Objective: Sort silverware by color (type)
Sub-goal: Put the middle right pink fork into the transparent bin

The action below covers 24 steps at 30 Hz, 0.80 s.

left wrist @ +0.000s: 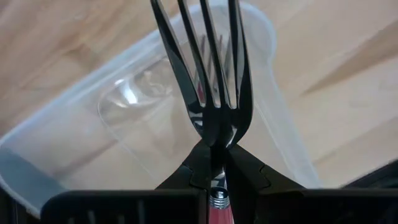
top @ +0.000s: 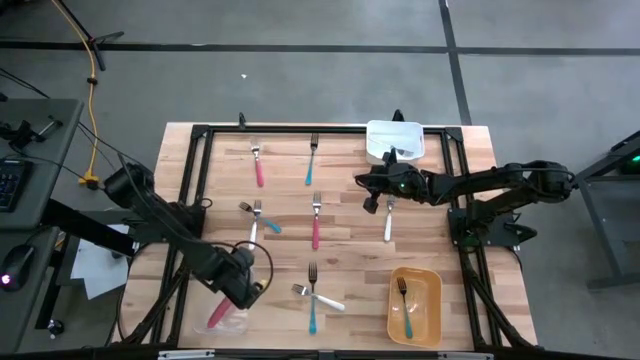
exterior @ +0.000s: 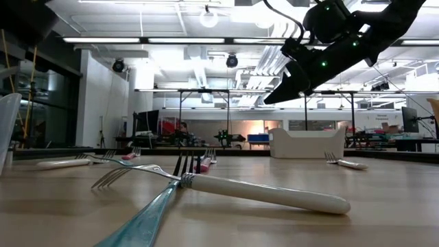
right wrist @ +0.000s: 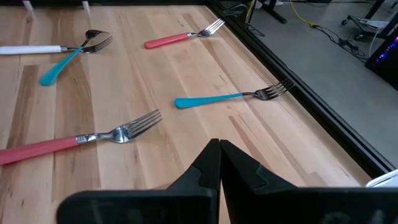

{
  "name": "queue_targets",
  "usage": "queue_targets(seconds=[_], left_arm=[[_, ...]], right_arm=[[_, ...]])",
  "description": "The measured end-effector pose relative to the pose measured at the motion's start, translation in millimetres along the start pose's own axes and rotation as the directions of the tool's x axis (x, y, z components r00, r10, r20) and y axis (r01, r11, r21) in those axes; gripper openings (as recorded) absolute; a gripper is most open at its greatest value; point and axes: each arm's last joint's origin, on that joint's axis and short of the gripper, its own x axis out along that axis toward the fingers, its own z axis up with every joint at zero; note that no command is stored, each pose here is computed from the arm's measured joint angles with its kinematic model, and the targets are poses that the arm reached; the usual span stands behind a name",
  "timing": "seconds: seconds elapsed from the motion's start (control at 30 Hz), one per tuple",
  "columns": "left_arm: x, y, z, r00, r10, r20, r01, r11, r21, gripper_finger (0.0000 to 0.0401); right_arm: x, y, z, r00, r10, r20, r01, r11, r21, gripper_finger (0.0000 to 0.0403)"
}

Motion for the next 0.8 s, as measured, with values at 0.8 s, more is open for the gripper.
queue_targets(seconds=[0.8], left_arm=[[2,-3,6,0.988,-0.006,-0.152,0.028,0.989,0.142,0.0098]], right_arm=[[0,0,-1,1.0,0.008,-0.012,-0.008,1.0,-0.004,0.0]])
